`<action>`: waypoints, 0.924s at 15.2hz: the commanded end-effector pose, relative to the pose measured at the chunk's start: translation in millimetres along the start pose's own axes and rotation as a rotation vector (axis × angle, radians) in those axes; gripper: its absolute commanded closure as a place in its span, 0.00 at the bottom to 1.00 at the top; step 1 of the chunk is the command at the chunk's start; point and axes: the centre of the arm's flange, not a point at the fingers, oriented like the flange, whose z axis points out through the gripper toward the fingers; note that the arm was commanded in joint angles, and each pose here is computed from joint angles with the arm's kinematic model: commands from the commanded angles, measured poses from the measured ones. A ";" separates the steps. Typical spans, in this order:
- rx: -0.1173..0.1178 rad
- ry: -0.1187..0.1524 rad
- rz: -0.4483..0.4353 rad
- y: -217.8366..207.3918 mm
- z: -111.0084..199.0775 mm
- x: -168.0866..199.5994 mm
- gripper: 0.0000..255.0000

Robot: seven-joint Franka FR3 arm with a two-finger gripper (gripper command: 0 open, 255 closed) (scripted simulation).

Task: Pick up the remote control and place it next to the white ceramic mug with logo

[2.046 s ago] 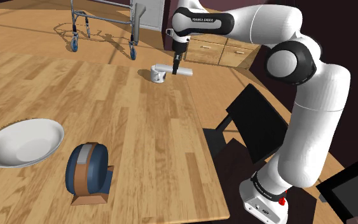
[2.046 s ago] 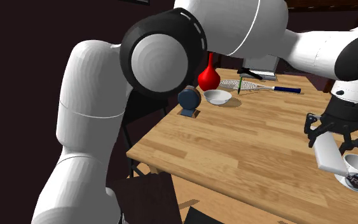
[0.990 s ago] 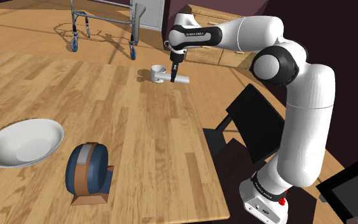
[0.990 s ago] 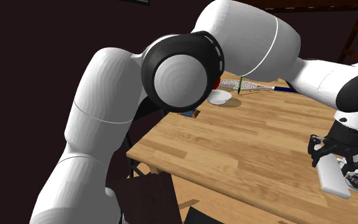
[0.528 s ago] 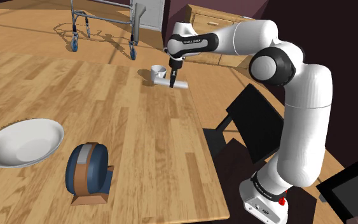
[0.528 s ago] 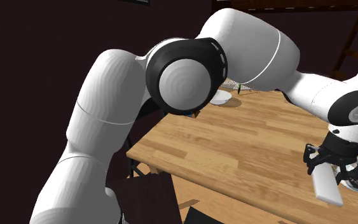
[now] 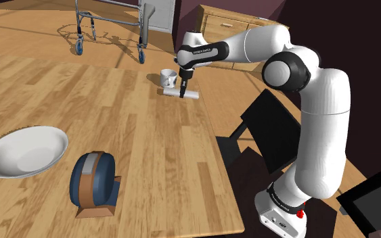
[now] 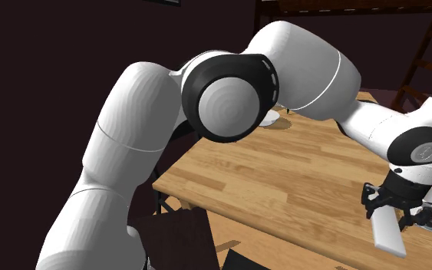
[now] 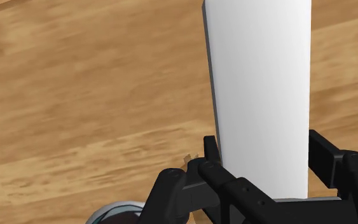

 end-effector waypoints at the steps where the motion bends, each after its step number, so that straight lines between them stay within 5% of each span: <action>1: -0.001 0.001 0.000 0.0 0.5 0.2 1.00; 5: -0.001 0.001 0.000 0.0 0.5 0.2 1.00; 6: -0.001 0.001 0.000 0.0 0.5 0.2 0.00; 11: -0.001 0.001 0.000 0.1 0.5 0.1 0.00; 14: -0.001 0.001 0.000 0.0 -39.1 0.2 0.00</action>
